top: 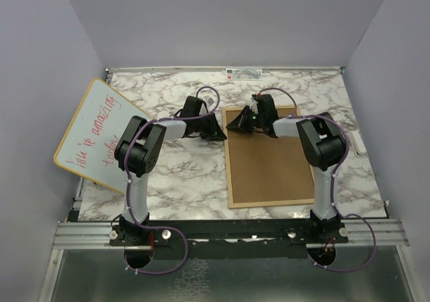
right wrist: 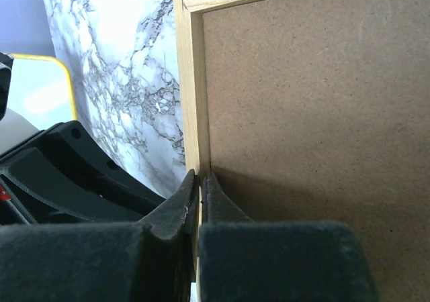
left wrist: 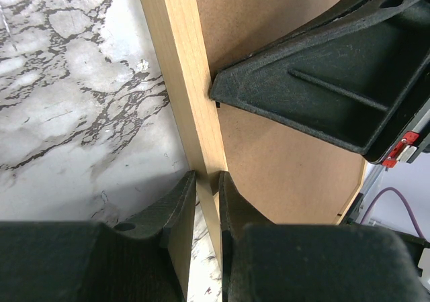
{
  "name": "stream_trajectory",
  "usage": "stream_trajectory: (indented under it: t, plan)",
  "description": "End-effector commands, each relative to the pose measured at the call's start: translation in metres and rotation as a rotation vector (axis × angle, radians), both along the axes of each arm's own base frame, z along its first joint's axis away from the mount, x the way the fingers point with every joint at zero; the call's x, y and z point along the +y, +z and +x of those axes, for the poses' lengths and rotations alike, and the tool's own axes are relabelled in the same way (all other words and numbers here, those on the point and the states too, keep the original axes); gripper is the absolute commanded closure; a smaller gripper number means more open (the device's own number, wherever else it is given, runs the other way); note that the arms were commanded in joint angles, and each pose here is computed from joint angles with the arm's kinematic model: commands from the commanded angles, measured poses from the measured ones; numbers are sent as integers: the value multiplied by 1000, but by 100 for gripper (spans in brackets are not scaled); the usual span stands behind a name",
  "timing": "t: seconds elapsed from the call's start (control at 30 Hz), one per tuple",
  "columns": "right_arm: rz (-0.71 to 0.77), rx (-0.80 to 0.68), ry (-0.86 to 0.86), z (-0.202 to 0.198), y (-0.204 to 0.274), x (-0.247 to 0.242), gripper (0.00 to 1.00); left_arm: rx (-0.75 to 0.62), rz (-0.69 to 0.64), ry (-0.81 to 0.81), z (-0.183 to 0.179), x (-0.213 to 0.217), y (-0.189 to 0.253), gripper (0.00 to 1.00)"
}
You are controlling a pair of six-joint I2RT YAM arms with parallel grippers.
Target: Put the photo into the frame
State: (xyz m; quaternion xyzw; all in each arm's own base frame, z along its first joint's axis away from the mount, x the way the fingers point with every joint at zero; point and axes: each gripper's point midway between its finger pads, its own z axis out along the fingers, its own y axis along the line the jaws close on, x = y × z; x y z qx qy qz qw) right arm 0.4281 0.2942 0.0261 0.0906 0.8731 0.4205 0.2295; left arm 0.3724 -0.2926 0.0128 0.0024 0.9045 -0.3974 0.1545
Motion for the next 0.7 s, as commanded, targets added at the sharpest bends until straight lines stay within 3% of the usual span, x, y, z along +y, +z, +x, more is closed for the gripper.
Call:
stream_trajectory:
  t: [0.0, 0.37, 0.67]
  plan:
    - [-88, 125, 9, -33, -48, -15, 100, 332, 468, 38, -86, 88, -128, 85]
    - [40, -86, 15, 1, 38, 4, 100, 334, 474, 42, -86, 91, -129, 86]
    - [59, -42, 40, -5, 26, 8, 100, 336, 477, 43, -85, 92, -130, 86]
